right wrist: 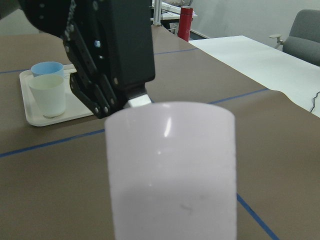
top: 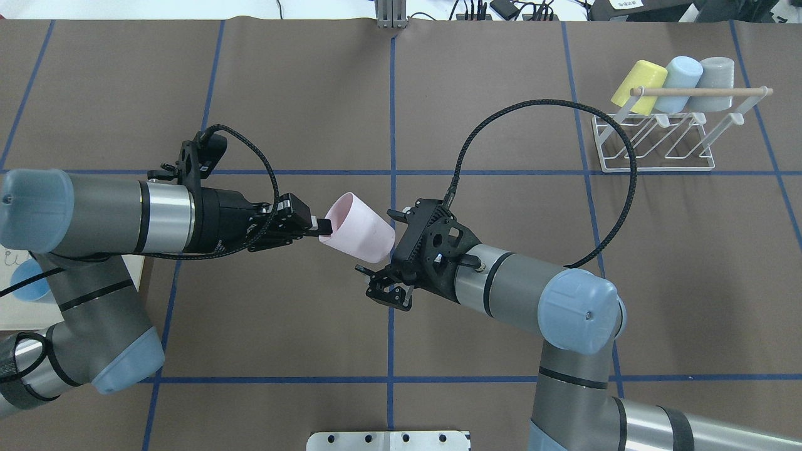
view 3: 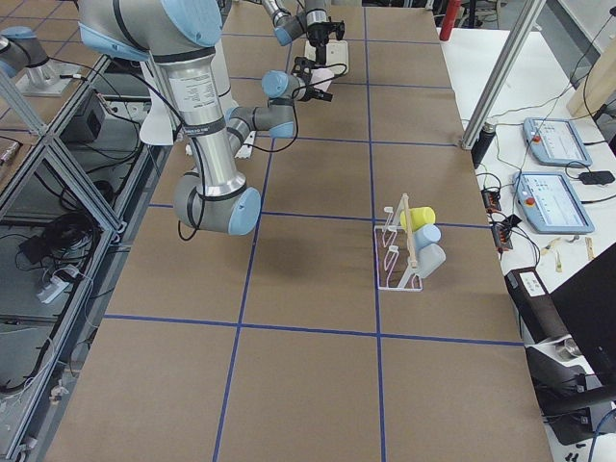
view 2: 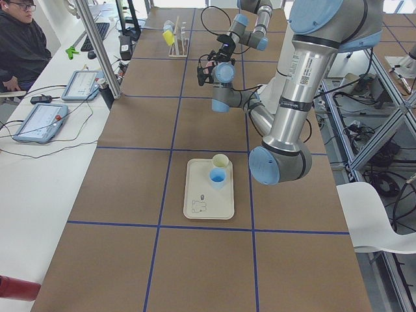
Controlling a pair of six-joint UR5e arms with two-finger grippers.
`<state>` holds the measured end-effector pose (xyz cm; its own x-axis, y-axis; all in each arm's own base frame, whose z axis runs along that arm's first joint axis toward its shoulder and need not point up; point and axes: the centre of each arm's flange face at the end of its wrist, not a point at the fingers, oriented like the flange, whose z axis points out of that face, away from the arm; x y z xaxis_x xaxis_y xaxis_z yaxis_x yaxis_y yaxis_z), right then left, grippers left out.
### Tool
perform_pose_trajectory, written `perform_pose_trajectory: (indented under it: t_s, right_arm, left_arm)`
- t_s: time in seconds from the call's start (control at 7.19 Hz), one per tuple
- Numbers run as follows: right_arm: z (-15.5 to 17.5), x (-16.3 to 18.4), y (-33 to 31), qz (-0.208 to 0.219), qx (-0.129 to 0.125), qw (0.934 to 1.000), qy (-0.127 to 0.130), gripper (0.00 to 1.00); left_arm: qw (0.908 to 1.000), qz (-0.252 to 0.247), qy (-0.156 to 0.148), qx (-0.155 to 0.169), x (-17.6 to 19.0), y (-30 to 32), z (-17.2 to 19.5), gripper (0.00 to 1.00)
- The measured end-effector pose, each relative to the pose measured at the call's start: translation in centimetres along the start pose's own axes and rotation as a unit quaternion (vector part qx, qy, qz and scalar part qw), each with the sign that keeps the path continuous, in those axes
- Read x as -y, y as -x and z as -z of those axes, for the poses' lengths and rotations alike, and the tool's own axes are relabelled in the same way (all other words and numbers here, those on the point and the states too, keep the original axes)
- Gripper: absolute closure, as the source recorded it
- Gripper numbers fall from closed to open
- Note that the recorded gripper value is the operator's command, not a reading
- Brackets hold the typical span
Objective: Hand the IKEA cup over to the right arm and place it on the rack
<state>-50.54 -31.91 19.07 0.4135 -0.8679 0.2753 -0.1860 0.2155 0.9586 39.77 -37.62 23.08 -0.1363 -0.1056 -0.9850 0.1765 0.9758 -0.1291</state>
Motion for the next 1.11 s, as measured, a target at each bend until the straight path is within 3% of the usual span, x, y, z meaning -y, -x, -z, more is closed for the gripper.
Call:
perform_pose_trajectory:
  t_s: [0.28, 0.56, 1.11]
  right_arm:
    - [0.02, -0.01, 0.23, 0.0, 0.002, 1.0, 0.0, 0.03]
    - [0.1, 0.15, 0.3, -0.001, 0.003, 1.0, -0.002, 0.1]
    - [0.18, 0.29, 0.33, -0.001, 0.003, 1.0, -0.004, 0.1]
  left_arm:
    - [1.0, 0.001, -0.002, 0.004, 0.15, 0.37, -0.34, 1.0]
    - [1.0, 0.001, -0.005, 0.006, 0.17, 0.69, -0.65, 1.0]
    - [1.0, 0.0, -0.005, 0.006, 0.09, 0.67, -0.71, 1.0]
